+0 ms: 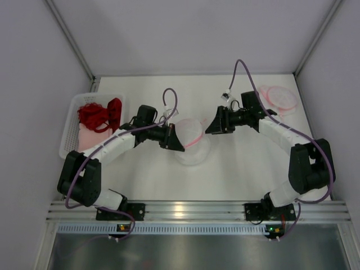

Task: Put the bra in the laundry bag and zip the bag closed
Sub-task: Zip the zipper on the laundry bag.

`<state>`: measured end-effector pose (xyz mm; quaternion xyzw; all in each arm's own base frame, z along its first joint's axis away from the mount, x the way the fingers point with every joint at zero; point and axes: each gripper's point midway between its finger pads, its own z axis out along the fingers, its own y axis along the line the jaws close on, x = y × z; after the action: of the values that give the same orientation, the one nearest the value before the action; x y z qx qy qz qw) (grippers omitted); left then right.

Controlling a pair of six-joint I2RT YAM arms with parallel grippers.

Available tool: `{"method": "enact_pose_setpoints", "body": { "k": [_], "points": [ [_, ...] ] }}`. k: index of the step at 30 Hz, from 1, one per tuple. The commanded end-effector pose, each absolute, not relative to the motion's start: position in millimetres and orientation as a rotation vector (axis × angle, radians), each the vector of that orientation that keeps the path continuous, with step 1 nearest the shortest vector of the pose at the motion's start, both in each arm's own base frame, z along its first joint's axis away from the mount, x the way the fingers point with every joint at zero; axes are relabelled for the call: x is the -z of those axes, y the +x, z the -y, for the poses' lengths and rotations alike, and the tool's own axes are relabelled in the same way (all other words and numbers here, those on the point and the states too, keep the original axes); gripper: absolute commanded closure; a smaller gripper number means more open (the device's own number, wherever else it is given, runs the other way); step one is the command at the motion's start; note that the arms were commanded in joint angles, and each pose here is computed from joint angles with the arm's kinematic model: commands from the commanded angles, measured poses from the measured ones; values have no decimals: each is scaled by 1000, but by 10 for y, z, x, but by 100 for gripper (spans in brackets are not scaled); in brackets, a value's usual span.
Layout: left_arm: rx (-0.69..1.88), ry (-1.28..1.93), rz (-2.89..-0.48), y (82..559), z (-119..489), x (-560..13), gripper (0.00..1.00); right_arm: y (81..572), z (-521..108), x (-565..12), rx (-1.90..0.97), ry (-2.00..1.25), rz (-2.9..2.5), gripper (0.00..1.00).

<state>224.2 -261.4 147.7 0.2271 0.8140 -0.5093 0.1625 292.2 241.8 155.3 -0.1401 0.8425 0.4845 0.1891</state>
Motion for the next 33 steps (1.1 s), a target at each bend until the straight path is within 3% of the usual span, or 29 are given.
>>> {"method": "enact_pose_setpoints", "body": {
  "k": [1, 11, 13, 16, 17, 19, 20, 33],
  "points": [
    [1483, 682, -2208, 2316, 2819, -1731, 100, 2708, -2370, -1761, -1393, -397, -2364, 37],
    [1517, 727, -2196, 2317, 3184, -1768, 100, 2465, -2661, -1622, -1502, -413, -2415, 38],
    [1523, 735, -2202, 2276, 3188, -1743, 100, 2489, -2692, -1566, -1498, -414, -2429, 44],
    [1526, 727, -2228, 2210, 3164, -1670, 100, 2575, -2713, -1541, -1486, -405, -2440, 61],
    [1523, 734, -2220, 2189, 3149, -1682, 100, 2605, -2725, -1563, -1485, -409, -2435, 74],
    [1525, 739, -2234, 2115, 3105, -1624, 100, 2640, -2730, -1558, -1479, -410, -2433, 88],
    [1517, 748, -2228, 2091, 3079, -1631, 100, 2667, -2739, -1584, -1469, -421, -2420, 100],
    [1392, 830, -2308, 1906, 2652, -1317, 100, 3215, -2591, -1743, -1285, -539, -2310, 100]
  ]
}}
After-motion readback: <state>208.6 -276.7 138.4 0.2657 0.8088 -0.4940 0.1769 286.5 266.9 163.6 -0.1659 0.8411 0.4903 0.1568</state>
